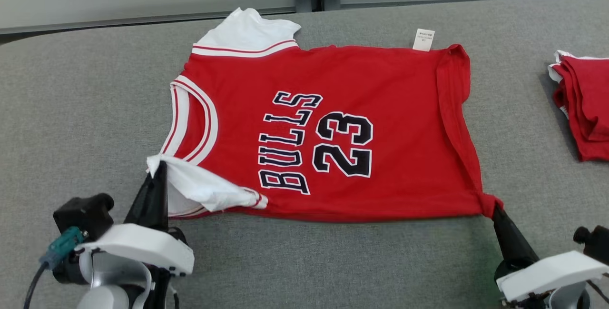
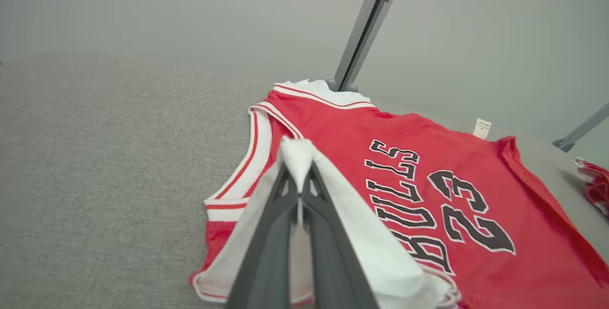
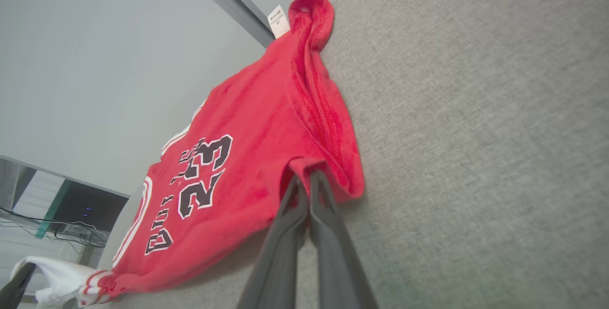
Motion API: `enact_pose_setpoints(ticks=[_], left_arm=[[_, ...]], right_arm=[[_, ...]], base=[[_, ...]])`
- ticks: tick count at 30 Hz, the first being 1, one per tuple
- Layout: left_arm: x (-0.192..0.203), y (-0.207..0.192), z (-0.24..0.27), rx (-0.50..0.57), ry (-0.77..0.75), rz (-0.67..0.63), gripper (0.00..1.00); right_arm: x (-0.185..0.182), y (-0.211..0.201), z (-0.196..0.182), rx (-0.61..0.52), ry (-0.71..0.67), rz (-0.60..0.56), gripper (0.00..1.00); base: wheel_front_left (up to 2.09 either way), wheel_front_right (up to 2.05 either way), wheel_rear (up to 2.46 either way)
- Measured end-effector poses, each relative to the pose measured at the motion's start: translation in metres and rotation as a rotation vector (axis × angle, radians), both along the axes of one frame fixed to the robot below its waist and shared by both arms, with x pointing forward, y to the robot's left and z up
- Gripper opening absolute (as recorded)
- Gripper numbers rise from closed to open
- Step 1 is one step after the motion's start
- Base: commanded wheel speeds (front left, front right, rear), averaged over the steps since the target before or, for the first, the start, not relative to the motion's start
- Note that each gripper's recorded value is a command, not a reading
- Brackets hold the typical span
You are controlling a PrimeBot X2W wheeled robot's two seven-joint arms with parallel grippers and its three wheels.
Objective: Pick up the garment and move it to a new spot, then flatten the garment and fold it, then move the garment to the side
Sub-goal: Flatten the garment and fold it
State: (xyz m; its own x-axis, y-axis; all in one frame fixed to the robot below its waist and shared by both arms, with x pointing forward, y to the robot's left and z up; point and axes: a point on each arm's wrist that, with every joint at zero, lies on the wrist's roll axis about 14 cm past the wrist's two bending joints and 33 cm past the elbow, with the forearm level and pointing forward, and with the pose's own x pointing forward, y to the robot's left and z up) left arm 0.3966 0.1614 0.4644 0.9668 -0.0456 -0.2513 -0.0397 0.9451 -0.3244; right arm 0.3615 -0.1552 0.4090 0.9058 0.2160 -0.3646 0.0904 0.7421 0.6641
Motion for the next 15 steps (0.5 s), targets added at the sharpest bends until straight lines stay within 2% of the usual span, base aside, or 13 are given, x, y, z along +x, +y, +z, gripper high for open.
enact_pose_setpoints(ticks=[7, 12, 14, 15], left_arm=[[0.056, -0.005, -0.013, -0.016, -0.012, -0.028, 0.00], [0.078, -0.007, -0.031, -0.029, 0.018, -0.035, 0.00], [0.088, -0.010, -0.035, -0.036, 0.006, -0.045, 0.00], [0.092, -0.010, -0.034, -0.039, -0.008, -0.044, 0.00]], right_arm=[[0.036, -0.013, -0.002, -0.021, -0.015, -0.013, 0.00], [0.054, -0.007, -0.008, -0.026, -0.017, 0.014, 0.00], [0.061, -0.007, -0.009, -0.026, -0.027, 0.015, 0.36], [0.063, -0.007, -0.010, -0.029, -0.030, 0.016, 0.47]], base=[[0.00, 0.00, 0.00], [0.00, 0.00, 0.00], [0.00, 0.00, 0.00], [0.00, 0.00, 0.00]])
